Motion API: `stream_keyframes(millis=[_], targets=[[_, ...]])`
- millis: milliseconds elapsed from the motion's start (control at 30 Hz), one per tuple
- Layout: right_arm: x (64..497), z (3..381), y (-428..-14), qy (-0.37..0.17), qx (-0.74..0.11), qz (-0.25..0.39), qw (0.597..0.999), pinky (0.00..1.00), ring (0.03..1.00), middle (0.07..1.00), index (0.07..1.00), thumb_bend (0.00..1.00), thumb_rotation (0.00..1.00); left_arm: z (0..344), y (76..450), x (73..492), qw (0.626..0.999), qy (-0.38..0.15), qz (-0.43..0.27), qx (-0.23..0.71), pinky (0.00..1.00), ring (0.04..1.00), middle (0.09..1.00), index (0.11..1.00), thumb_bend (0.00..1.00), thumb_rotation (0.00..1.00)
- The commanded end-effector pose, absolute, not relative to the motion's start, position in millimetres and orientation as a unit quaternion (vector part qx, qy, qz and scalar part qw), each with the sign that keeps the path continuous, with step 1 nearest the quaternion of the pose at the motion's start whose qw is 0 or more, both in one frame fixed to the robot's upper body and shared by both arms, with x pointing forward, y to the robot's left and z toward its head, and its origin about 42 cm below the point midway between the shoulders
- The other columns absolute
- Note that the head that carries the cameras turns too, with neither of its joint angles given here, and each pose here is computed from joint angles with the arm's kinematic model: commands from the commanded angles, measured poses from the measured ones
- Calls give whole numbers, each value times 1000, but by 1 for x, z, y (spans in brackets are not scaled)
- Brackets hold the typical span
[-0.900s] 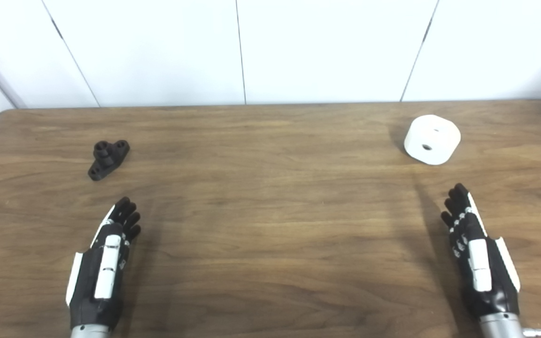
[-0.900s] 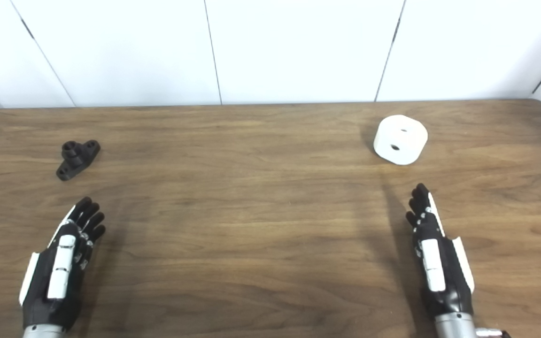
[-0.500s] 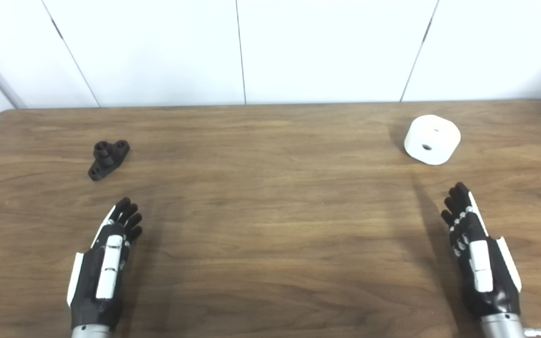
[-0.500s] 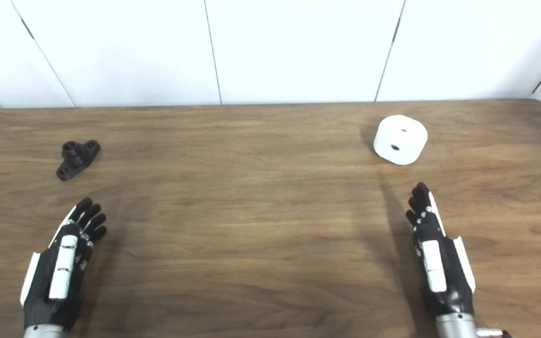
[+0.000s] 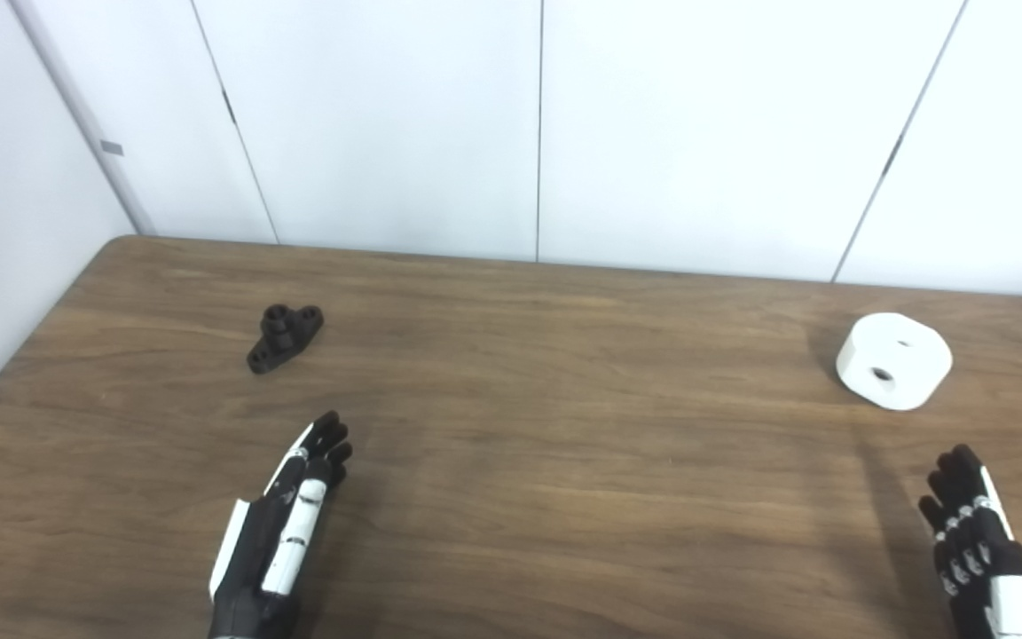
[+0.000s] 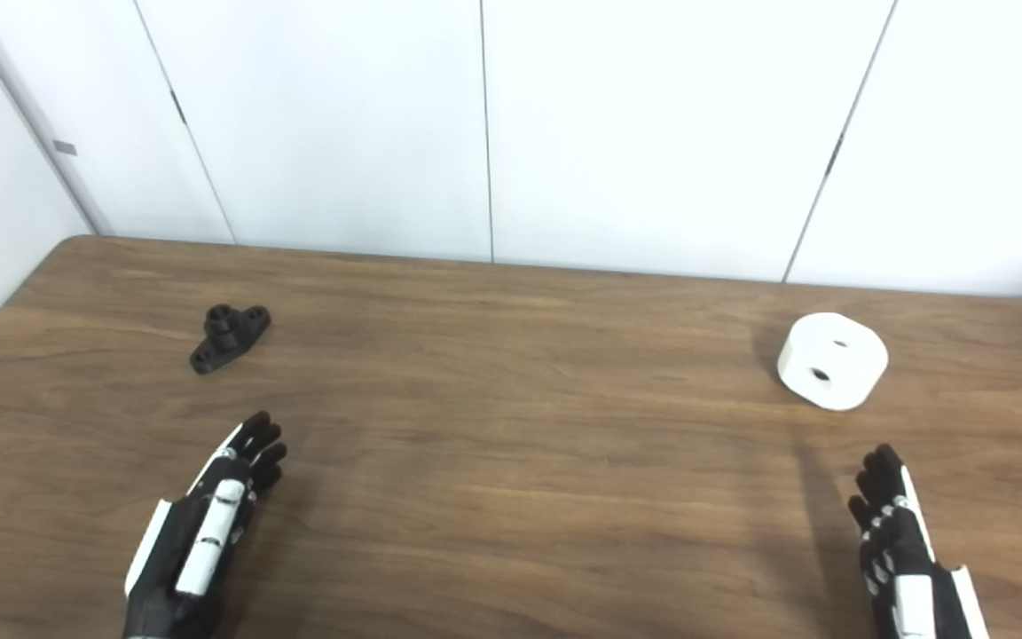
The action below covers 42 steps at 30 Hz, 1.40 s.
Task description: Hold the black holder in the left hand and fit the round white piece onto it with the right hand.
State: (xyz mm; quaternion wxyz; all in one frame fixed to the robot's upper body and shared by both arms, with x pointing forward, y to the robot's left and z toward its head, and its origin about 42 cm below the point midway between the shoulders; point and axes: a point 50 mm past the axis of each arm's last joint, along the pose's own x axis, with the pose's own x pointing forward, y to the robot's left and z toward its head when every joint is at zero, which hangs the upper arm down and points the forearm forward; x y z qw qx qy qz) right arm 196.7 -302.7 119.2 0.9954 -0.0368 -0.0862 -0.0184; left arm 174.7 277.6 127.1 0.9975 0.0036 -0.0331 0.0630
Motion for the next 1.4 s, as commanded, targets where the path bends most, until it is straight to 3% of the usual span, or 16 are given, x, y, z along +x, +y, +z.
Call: stream_keyframes(millis=[0,200,333,900,1000,1200,1367], targets=[[194,112,-311,-82,-40,-21,996,1000,1000,1000,1000,626,1000,126,264,170,996,-52,73,-9,931,917,926,934,407,784],[195,110,-313,-87,-41,-21,995,1000,1000,1000,1000,601,1000,122,259,171,996,-53,76,-6,906,902,916,925,443,772],[194,103,-316,-83,-38,-28,995,1000,1000,997,1000,510,1000,119,258,172,996,-58,75,2,894,894,911,921,416,784],[200,94,-321,-72,-47,-23,996,1000,1000,994,1000,529,1000,108,252,179,996,-55,72,-8,898,901,915,924,481,760],[200,92,-322,-69,-49,-24,996,1000,1000,994,1000,536,1000,107,252,180,996,-56,73,-9,903,895,917,922,442,762],[201,93,-321,-70,-57,-24,996,1000,1000,991,1000,513,1000,106,252,181,996,-53,74,-4,894,893,919,925,490,762],[201,92,-321,-72,-51,-23,996,1000,1000,1000,1000,505,1000,105,252,181,996,-56,70,-3,890,897,924,930,454,789]])
